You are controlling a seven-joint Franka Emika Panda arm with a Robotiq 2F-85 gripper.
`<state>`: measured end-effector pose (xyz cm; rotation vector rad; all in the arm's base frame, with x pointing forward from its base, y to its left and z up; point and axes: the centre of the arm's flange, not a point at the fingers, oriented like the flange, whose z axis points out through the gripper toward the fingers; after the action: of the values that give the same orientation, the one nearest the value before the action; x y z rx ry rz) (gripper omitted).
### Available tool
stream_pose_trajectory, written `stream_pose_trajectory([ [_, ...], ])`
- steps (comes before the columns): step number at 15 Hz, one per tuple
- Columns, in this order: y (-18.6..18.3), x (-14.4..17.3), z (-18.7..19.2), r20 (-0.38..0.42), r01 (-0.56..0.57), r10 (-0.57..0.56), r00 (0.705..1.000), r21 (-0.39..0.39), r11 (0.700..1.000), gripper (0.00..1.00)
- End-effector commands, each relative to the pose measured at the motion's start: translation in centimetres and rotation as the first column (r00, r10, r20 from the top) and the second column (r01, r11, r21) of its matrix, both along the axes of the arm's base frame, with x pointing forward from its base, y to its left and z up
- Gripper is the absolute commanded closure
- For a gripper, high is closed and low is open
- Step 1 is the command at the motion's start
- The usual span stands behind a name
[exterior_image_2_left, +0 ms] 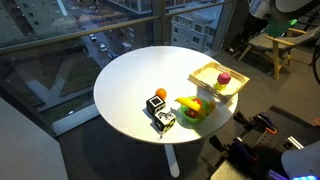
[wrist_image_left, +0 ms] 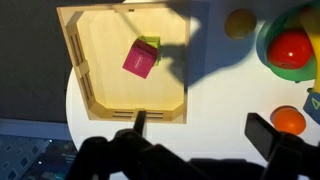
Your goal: Move a black and white cube from the table to the tray
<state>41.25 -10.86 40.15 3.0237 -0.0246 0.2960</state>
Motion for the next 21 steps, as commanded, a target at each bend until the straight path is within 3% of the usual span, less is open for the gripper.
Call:
stream_pose_trajectory([
  [1,0.0,0.0,0.0,0.000,0.000,0.000,1.000,0.000,1.000,0.00],
  [12,0.8,1.1,0.4,0.002,-0.021,0.021,1.000,-0.003,1.000,0.00],
  [21,4.0,4.3,1.4,0.013,-0.066,0.066,0.998,0.024,0.998,0.00],
])
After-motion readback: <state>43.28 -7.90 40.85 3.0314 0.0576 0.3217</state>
